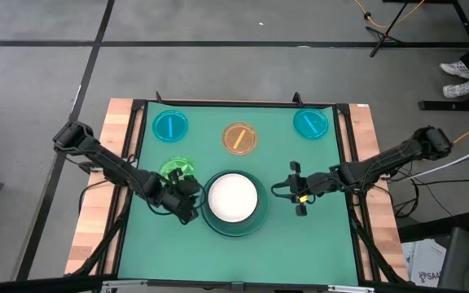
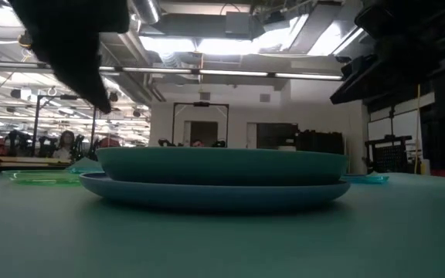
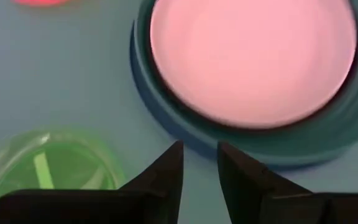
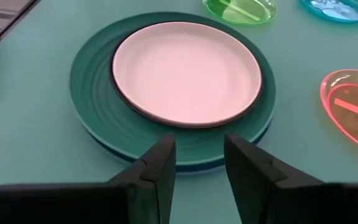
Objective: Stack plastic plates
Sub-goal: Stack the light green plate on top of the white plate
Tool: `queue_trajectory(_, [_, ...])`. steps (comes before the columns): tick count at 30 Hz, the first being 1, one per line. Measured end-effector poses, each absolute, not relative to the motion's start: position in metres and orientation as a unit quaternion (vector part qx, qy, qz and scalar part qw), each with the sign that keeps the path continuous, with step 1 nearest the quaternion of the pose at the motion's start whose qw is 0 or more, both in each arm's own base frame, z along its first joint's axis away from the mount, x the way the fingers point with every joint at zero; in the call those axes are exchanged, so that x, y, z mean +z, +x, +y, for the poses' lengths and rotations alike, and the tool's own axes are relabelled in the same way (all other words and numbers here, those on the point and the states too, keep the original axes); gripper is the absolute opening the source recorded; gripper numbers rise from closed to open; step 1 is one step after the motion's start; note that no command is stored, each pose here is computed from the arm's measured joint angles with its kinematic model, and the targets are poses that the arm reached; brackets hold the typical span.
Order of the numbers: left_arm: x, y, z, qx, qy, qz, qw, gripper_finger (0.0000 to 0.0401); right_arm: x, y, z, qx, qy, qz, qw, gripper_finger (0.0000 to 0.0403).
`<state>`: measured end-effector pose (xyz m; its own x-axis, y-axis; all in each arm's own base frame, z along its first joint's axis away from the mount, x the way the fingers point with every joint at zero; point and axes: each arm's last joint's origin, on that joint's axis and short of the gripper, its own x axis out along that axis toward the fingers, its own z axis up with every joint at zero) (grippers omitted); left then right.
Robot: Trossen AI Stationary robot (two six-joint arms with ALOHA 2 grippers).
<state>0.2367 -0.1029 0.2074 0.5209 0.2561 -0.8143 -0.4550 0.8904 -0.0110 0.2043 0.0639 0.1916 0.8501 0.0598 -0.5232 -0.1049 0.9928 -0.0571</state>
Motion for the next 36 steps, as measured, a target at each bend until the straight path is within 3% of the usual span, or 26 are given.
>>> queue_trajectory(22, [0.155, 0.228, -0.118, 0.222, 0.049, 0.57, 0.79, 0.0092, 0.191, 0.204, 0.064, 0.04, -0.043, 0.273, 0.96, 0.0127])
queue_trajectory(36, [0.146, 0.224, -0.112, 0.26, 0.046, 0.586, 0.766, 0.0092, 0.191, 0.204, 0.064, 0.04, -0.043, 0.273, 0.96, 0.0127])
